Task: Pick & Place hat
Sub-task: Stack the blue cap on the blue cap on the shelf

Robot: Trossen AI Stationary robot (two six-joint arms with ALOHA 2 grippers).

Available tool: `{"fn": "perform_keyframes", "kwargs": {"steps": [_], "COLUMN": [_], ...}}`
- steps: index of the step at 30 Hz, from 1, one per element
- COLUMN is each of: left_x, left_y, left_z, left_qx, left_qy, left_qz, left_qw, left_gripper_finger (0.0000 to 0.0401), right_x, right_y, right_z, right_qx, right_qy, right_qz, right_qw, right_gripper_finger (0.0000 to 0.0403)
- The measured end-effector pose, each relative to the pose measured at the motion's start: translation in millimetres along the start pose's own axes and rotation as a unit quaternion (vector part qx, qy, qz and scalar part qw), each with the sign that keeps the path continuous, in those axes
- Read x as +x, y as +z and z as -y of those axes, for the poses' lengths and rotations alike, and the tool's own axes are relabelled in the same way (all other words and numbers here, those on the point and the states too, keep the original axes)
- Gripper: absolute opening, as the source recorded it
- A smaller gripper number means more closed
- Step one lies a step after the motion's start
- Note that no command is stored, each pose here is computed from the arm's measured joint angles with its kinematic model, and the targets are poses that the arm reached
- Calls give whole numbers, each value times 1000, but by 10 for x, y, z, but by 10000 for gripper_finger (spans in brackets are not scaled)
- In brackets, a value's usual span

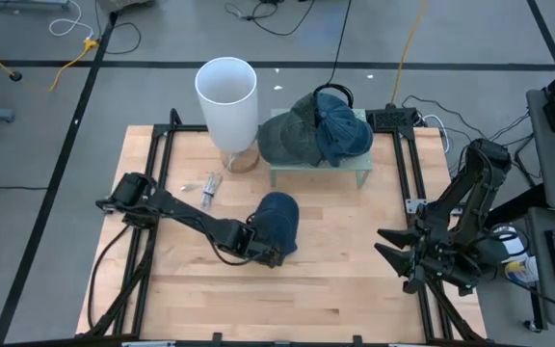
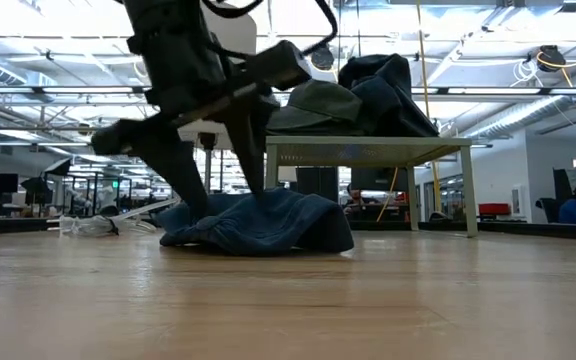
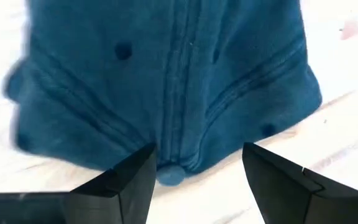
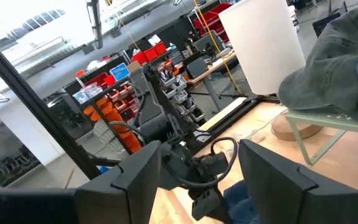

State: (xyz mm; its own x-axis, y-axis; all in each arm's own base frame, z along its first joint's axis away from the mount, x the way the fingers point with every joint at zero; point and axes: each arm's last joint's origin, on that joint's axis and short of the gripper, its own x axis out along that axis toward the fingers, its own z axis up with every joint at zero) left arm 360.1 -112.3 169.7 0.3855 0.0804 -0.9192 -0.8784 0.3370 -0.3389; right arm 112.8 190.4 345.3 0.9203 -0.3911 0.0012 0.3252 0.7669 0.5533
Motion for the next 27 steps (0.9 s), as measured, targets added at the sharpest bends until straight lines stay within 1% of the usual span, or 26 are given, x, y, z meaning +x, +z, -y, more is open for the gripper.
{"fn": "perform_keyframes", "kwargs": {"steps": [7, 11, 14, 16, 18, 21, 25, 26, 27], "left_x": [245, 349, 387, 388, 375, 361, 332, 332, 332], "left_y": [-53, -76, -86, -85, -79, -80, -76, -81, -86], "left_z": [-49, -67, -87, -107, -135, -175, -204, -208, -209], "left_qx": [4, 23, 32, 36, 37, 49, 96, 109, 120], "left_qy": [35, 50, 60, 69, 83, 103, 114, 115, 115], "left_qz": [-9, -14, -16, -20, -26, -30, -44, -48, -51], "left_qw": [999, 998, 998, 997, 996, 993, 988, 986, 985], "left_gripper_finger": [241, 241, 240, 230, 206, 147, 48, 29, 20], "right_x": [0, 0, 0, 0, 9, 45, 64, 64, 64], "right_y": [-5, -6, -8, -9, -8, -5, -3, -3, -1], "right_z": [4, 4, 4, 4, 5, 9, 9, 4, 0], "right_qx": [-10, -10, -19, -26, -21, 1, 42, 55, 73], "right_qy": [0, 0, 0, 0, -2, -9, -7, 1, 8], "right_qz": [0, 0, 0, 0, 1, 6, 8, 8, 8], "right_qw": [1000, 1000, 1000, 1000, 1000, 1000, 999, 998, 997], "right_gripper_finger": [212, 212, 212, 211, 207, 199, 188, 186, 186]}}
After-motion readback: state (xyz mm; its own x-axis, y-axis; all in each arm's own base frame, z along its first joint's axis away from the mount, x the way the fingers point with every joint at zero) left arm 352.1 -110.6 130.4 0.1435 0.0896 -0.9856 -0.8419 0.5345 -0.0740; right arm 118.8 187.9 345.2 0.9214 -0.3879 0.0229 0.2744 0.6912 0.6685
